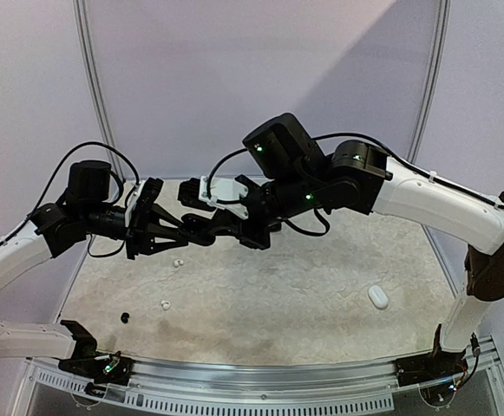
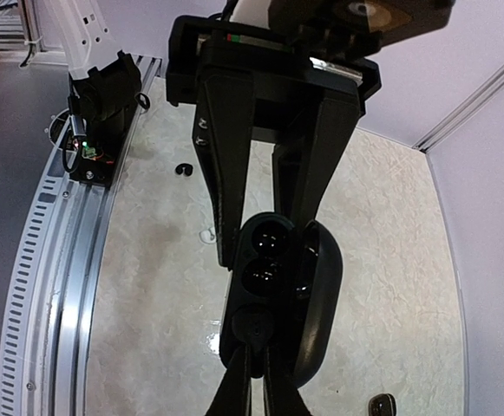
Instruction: Insert the wireless bluetooth earbuds into the charging case
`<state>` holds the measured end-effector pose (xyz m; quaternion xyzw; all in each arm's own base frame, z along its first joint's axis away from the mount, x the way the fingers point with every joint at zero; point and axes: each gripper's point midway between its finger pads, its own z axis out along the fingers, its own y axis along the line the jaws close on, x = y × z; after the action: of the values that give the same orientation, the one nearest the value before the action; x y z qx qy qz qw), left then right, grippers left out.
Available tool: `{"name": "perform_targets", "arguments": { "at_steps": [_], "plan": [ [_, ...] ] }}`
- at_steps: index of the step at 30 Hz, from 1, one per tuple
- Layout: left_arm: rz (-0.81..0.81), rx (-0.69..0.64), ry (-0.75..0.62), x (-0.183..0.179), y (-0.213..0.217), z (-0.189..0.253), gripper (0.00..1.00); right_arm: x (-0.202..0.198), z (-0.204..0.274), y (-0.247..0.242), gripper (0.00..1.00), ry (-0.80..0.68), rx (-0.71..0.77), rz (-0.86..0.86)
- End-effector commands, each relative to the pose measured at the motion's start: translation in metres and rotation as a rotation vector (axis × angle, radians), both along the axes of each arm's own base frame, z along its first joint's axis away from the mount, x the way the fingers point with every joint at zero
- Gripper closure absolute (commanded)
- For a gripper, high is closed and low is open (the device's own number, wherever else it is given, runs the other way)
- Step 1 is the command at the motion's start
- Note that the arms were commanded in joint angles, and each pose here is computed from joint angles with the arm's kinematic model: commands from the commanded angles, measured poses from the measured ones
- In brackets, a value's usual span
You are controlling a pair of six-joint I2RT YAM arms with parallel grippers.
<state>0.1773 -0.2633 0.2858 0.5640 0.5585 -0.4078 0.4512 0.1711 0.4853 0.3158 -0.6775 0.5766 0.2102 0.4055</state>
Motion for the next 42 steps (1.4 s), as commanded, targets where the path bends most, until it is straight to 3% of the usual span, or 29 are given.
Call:
{"name": "perform_targets", "arguments": {
  "at_steps": [1, 15, 25, 27, 31, 35, 39, 42],
  "plan": [
    [-0.046, -0.034, -0.059, -0.01, -0.004, 0.01, 1.0, 0.008, -0.01, 0.004, 0.91, -0.022, -0.034, -0.029],
    [-0.006, -0.034, -0.006, -0.006, -0.003, 0.008, 1.0, 0.015, 0.004, 0.006, 0.77, -0.047, 0.014, -0.066],
    [0.102, -0.085, 0.124, 0.011, -0.001, 0.01, 1.0, 0.012, 0.093, -0.011, 0.7, -0.006, 0.324, -0.101],
    [0.122, -0.12, 0.125, 0.015, -0.002, 0.018, 1.0, 0.016, 0.107, -0.021, 0.64, 0.03, 0.404, -0.117],
    [0.167, -0.23, 0.129, 0.027, 0.0, 0.048, 1.0, 0.039, 0.113, -0.043, 0.4, 0.162, 0.55, -0.193],
    [0.172, -0.321, 0.132, 0.03, 0.002, 0.077, 1.0, 0.05, 0.1, -0.043, 0.26, 0.28, 0.607, -0.248],
    [0.174, -0.391, 0.152, 0.029, 0.004, 0.098, 1.0, 0.051, 0.089, -0.027, 0.26, 0.343, 0.639, -0.214],
    [0.183, -0.423, 0.152, 0.031, 0.005, 0.106, 1.0, 0.045, 0.093, -0.018, 0.31, 0.372, 0.681, -0.154]
  ]
}}
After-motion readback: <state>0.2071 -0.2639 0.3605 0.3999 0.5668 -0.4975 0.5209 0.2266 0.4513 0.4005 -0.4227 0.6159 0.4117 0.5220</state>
